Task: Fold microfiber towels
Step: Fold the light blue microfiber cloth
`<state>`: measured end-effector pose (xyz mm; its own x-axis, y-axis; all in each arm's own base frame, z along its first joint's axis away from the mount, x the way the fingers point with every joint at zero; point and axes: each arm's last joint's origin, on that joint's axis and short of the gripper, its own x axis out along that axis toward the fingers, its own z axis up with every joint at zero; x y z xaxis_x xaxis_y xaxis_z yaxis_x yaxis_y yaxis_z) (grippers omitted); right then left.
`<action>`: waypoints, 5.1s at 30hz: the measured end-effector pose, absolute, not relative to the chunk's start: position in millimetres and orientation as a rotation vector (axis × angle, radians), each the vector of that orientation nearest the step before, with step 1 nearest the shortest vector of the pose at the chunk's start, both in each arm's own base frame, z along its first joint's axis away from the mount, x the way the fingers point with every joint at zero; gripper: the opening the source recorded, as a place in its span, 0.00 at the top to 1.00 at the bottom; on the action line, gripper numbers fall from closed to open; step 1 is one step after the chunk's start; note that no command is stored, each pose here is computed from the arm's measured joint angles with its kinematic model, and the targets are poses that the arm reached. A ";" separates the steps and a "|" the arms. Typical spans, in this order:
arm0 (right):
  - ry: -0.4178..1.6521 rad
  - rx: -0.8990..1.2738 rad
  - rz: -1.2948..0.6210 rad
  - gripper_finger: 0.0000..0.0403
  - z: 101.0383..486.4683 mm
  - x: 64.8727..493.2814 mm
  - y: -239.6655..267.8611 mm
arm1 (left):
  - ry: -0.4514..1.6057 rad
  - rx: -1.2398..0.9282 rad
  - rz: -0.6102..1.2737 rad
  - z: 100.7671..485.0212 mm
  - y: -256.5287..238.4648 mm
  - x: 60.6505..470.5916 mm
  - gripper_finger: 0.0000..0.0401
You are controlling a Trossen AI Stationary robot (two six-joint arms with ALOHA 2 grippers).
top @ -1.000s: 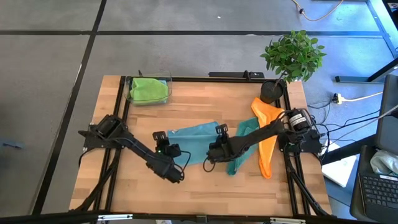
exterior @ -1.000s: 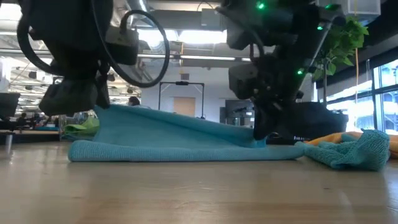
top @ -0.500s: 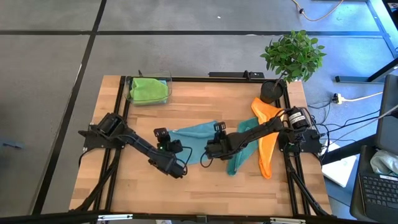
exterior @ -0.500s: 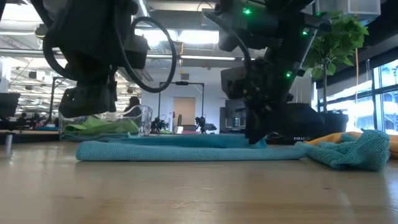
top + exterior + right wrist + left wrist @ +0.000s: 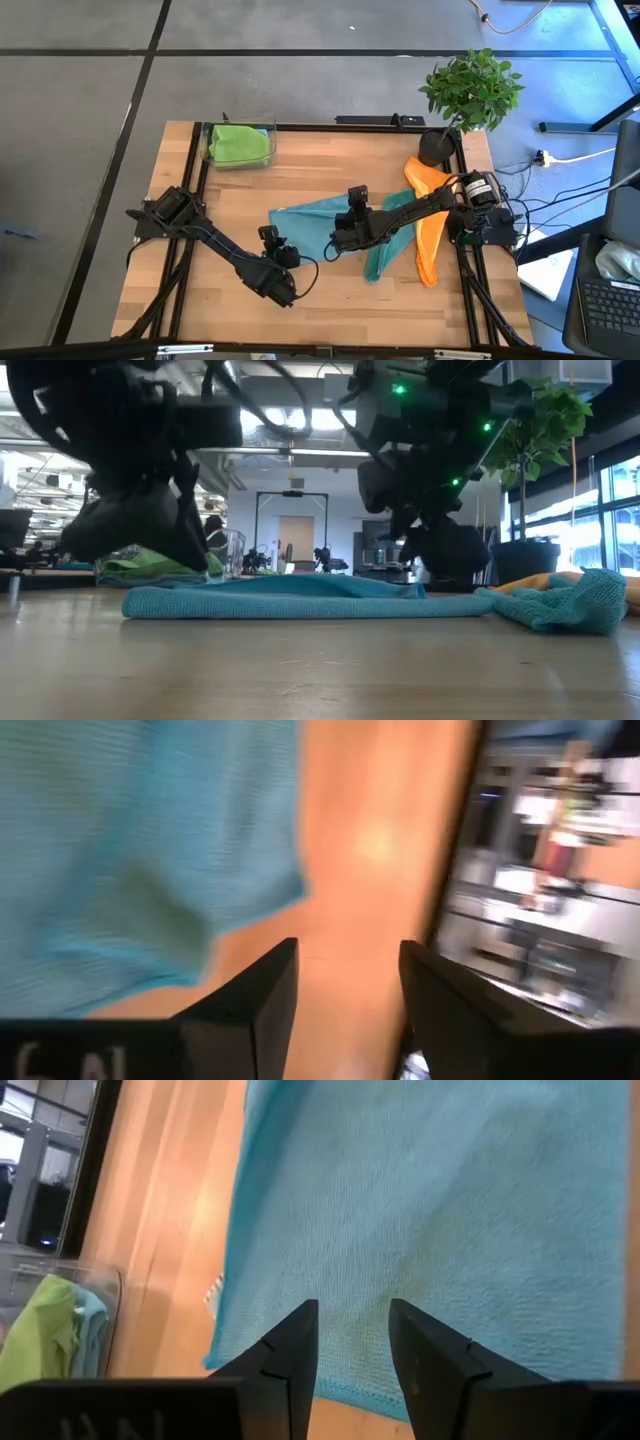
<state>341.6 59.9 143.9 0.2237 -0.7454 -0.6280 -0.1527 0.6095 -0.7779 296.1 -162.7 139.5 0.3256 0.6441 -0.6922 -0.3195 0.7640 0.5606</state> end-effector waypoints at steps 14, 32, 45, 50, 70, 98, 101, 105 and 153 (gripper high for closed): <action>1.406 -0.459 0.051 0.68 155.8 337.7 64.9 | 0.999 0.257 0.764 113.6 -139.1 290.6 0.71; 1.397 -0.299 0.026 0.71 154.7 349.6 -12.8 | 0.971 0.259 0.756 112.7 -140.0 292.2 0.71; 1.391 -0.504 -0.273 0.71 158.3 351.4 -33.2 | 0.998 0.282 0.768 112.6 -127.6 298.4 0.71; 1.415 -0.493 -0.284 0.71 158.9 348.6 -39.9 | 1.004 0.267 0.775 112.4 -124.9 299.6 0.71; 1.037 -0.218 0.319 0.71 181.4 330.3 80.7 | 1.091 0.409 0.697 140.2 -158.5 268.9 0.71; 0.974 -0.433 0.034 0.71 156.6 261.8 181.6 | 1.302 0.199 0.635 108.7 -108.9 271.1 0.93; 0.988 -0.449 -0.007 0.71 155.8 259.8 179.0 | 1.294 0.142 0.671 107.0 -123.8 258.5 0.96; 0.971 -0.466 0.001 0.71 156.5 261.2 179.6 | 1.220 -0.024 0.772 109.3 -147.0 245.4 0.99; 0.469 -0.485 0.322 0.71 132.6 327.8 203.4 | 1.107 -0.407 0.469 174.2 -246.5 261.4 0.99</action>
